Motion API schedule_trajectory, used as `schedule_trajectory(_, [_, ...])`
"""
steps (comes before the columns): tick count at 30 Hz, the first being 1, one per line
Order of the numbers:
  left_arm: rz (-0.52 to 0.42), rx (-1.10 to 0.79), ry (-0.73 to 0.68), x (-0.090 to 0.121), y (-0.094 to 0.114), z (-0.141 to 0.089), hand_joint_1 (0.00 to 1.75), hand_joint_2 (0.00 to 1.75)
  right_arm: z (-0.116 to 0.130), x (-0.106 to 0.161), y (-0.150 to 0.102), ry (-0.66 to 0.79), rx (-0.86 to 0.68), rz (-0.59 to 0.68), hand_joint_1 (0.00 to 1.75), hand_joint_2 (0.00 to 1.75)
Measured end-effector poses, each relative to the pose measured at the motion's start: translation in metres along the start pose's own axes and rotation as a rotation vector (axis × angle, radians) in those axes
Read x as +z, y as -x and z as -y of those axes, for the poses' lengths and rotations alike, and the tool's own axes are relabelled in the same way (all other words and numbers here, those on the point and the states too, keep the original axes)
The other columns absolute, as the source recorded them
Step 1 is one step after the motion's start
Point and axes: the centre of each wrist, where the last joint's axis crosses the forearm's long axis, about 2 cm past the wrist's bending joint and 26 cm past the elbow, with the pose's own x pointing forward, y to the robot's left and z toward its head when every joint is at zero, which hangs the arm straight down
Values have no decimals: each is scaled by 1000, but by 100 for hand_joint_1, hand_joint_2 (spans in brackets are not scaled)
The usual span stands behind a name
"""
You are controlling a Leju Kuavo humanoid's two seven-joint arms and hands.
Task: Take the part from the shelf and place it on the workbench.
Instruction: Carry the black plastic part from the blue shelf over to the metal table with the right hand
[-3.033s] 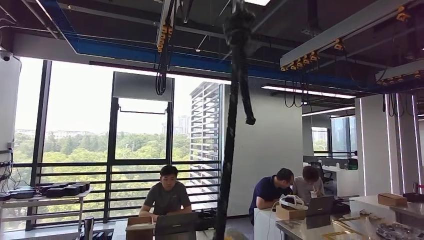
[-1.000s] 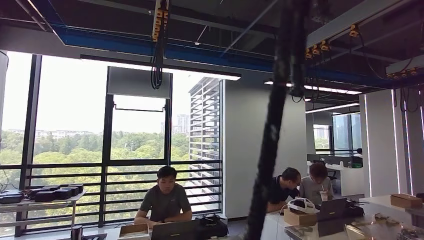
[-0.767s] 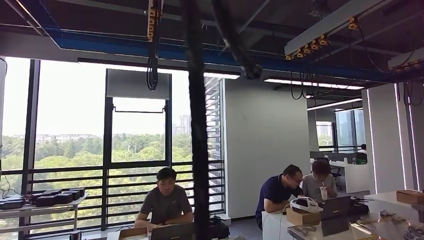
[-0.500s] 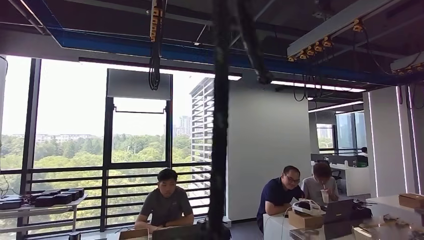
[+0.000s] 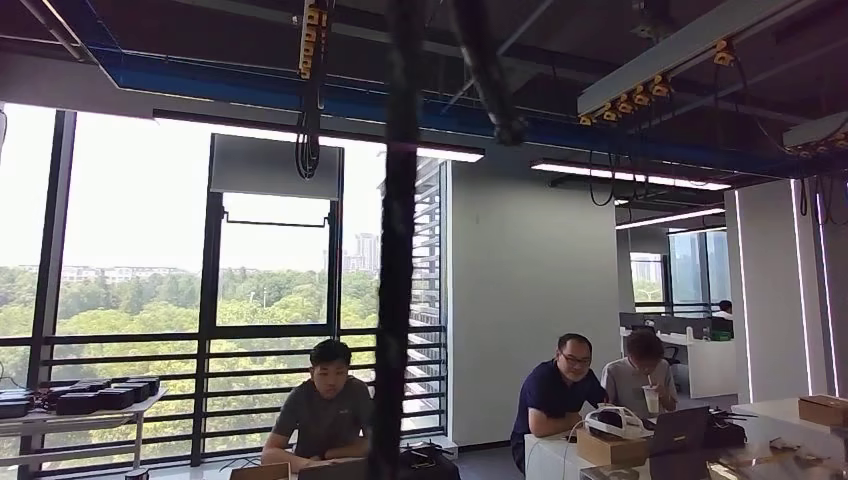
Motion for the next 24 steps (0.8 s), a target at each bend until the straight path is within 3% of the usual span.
schedule_trajectory(24, [-28, -11, -52, 2, 14, -12, 0, 175, 7, 4, 0, 33, 27, -21, 175, 175])
